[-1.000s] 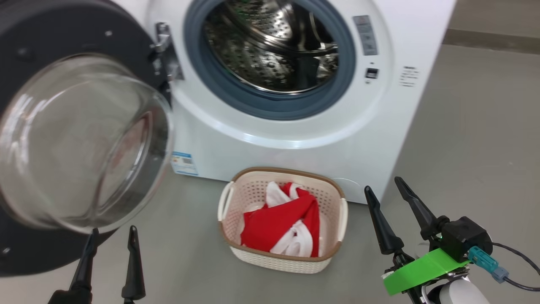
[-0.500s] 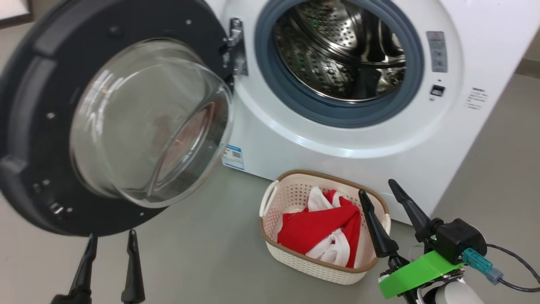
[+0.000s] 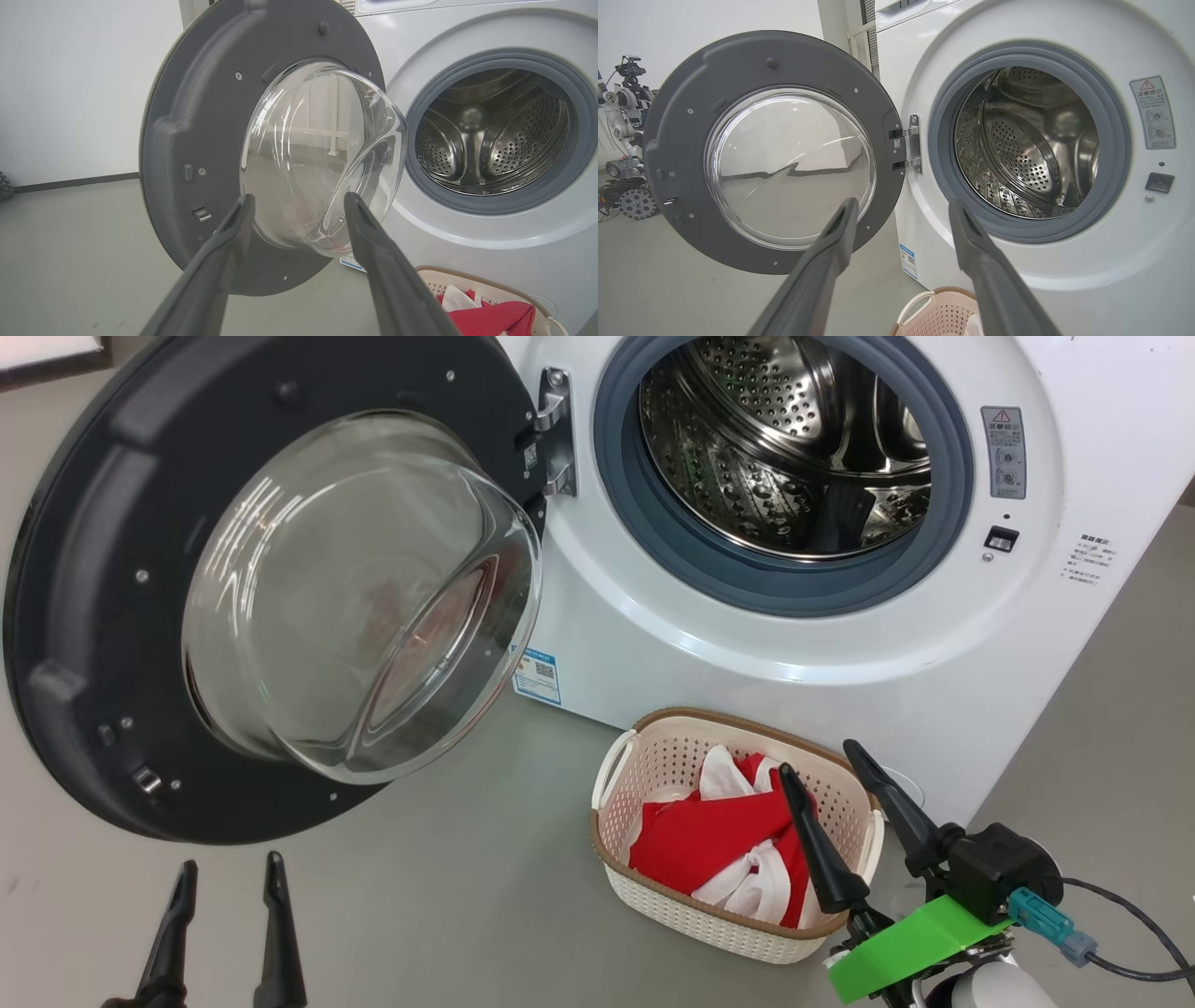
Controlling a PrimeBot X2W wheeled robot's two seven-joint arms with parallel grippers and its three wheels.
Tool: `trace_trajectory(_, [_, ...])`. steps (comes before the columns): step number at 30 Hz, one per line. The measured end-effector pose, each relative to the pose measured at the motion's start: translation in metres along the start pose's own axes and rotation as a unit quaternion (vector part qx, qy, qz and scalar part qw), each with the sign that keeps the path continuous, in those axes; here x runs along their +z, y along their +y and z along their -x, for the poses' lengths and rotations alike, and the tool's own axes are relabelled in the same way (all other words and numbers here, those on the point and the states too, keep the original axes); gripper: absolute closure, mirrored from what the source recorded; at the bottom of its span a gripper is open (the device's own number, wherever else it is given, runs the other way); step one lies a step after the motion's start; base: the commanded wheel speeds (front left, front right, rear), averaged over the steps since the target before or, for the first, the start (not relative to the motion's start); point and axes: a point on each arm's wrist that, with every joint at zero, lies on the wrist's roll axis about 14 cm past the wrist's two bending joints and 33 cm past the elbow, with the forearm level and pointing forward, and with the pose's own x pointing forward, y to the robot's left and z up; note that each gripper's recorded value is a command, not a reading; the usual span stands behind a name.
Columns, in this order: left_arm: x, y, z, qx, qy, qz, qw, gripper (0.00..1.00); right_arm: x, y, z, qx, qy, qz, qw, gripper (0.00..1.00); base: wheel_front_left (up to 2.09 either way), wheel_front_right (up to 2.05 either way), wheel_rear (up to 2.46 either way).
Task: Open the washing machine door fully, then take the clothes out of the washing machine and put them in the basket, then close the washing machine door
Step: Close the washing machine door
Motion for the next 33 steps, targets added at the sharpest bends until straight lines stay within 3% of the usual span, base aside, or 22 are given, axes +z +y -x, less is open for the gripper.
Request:
trace_trajectory(1, [0.0,0.0,0.0,0.0,0.0,0.0,1.0,0.04,-0.001,0.0,0.0,-0.001,0.001,0.0,1.0,0.0,0.0,0.0,0.0])
trace_trajectory(2, [0.0,0.001,0.0,0.001,0.001,-0.001,1.0,0.29,-0.001,-0.001,0.0,-0.001,0.002,0.0,1.0,0.0,0.0,0.0,0.0])
trace_trajectory(3, [0.0,0.001,-0.001,0.001,0.0,-0.002,1.0,0.68,-0.001,-0.001,0.0,-0.001,0.002,0.0,1.0,0.0,0.0,0.0,0.0])
trace_trajectory(4, [0.0,0.001,-0.001,0.001,0.0,-0.002,1.0,1.0,-0.001,-0.002,0.0,-0.002,0.001,0.0,1.0,0.0,0.0,0.0,0.0])
trace_trajectory(8, [0.006,0.008,-0.007,0.013,-0.011,-0.005,1.0,1.0,-0.001,-0.005,0.001,-0.007,0.001,0.0,1.0,0.0,0.0,0.0,0.0])
trace_trajectory(13, [0.064,0.02,-0.038,0.028,-0.1,-0.018,0.994,1.0,-0.002,-0.01,0.002,-0.015,0.002,-0.001,1.0,0.0,0.0,0.0,0.0])
trace_trajectory(21, [0.18,0.064,-0.078,0.079,-0.26,-0.051,0.961,1.0,0.004,-0.011,0.005,-0.019,-0.003,0.005,1.0,0.0,0.0,0.0,0.0])
trace_trajectory(23, [0.19,0.079,-0.09,0.097,-0.265,-0.014,0.959,1.0,0.006,-0.014,0.007,-0.023,-0.005,0.007,1.0,0.0,0.0,0.0,0.0])
trace_trajectory(24, [0.192,0.087,-0.098,0.106,-0.262,0.029,0.959,1.0,0.007,-0.015,0.009,-0.026,-0.006,0.008,1.0,0.0,0.0,0.0,0.0])
trace_trajectory(25, [0.187,0.096,-0.107,0.116,-0.247,0.073,0.959,1.0,0.008,-0.017,0.01,-0.029,-0.007,0.009,1.0,0.0,0.0,0.0,0.0])
trace_trajectory(30, [0.142,0.138,-0.142,0.163,-0.136,0.191,0.958,1.0,0.011,-0.024,0.016,-0.043,-0.011,0.012,0.999,0.0,0.0,0.0,0.0])
trace_trajectory(33, [0.101,0.132,-0.162,0.163,-0.045,0.321,0.932,1.0,0.011,-0.029,0.019,-0.05,-0.011,0.017,0.999,0.0,0.0,0.0,0.0])
